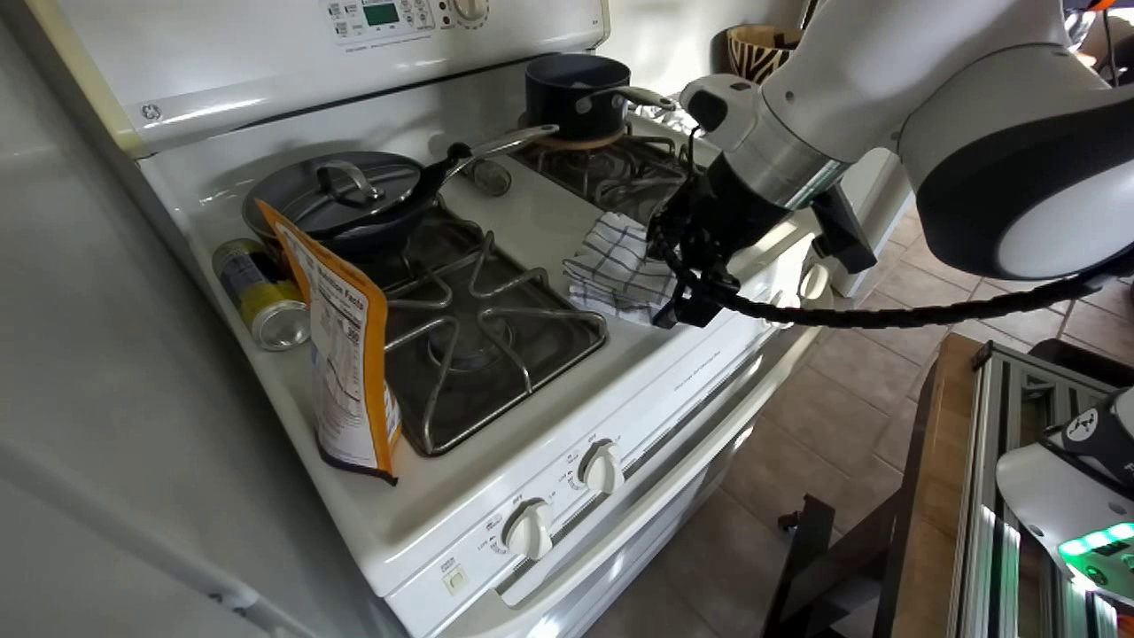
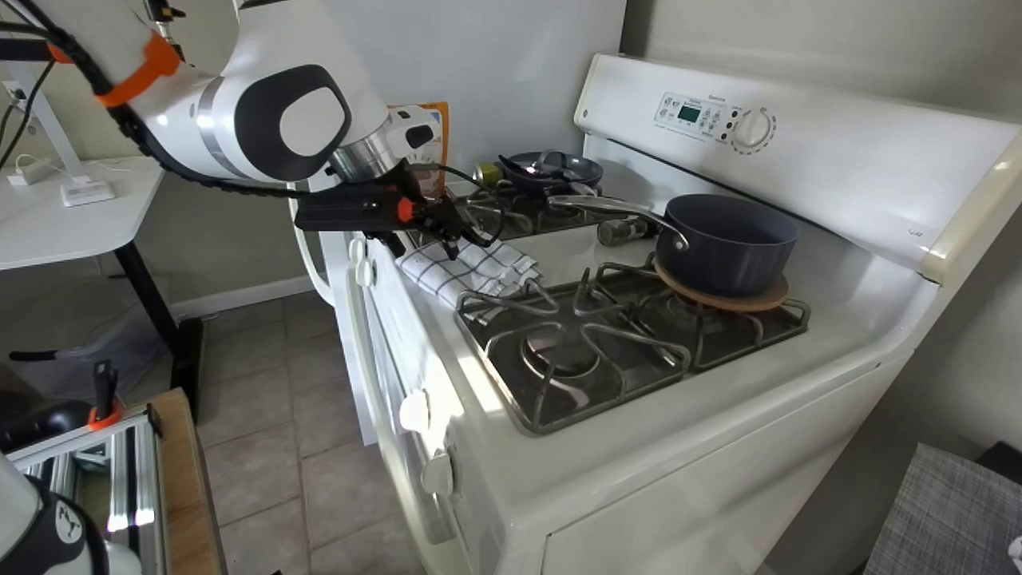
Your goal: Place the towel on the pot
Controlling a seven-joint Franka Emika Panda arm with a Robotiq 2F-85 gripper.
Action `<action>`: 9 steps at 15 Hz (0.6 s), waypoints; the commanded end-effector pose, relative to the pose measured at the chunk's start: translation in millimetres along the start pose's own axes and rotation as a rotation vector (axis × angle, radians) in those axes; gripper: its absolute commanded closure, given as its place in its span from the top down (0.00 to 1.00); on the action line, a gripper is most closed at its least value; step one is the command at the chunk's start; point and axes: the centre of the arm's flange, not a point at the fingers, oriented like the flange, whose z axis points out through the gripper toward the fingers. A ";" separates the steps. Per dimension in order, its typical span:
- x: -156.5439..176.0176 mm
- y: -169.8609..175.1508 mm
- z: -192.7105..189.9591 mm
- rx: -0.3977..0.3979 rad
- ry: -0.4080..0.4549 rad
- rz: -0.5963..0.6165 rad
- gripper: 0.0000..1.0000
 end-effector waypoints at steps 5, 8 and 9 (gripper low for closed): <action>-5.0 -16.1 23.8 -0.036 -0.047 0.001 0.56; -3.8 -14.8 19.3 -0.036 -0.049 0.026 0.30; -3.7 -14.2 17.7 -0.032 -0.049 0.034 0.23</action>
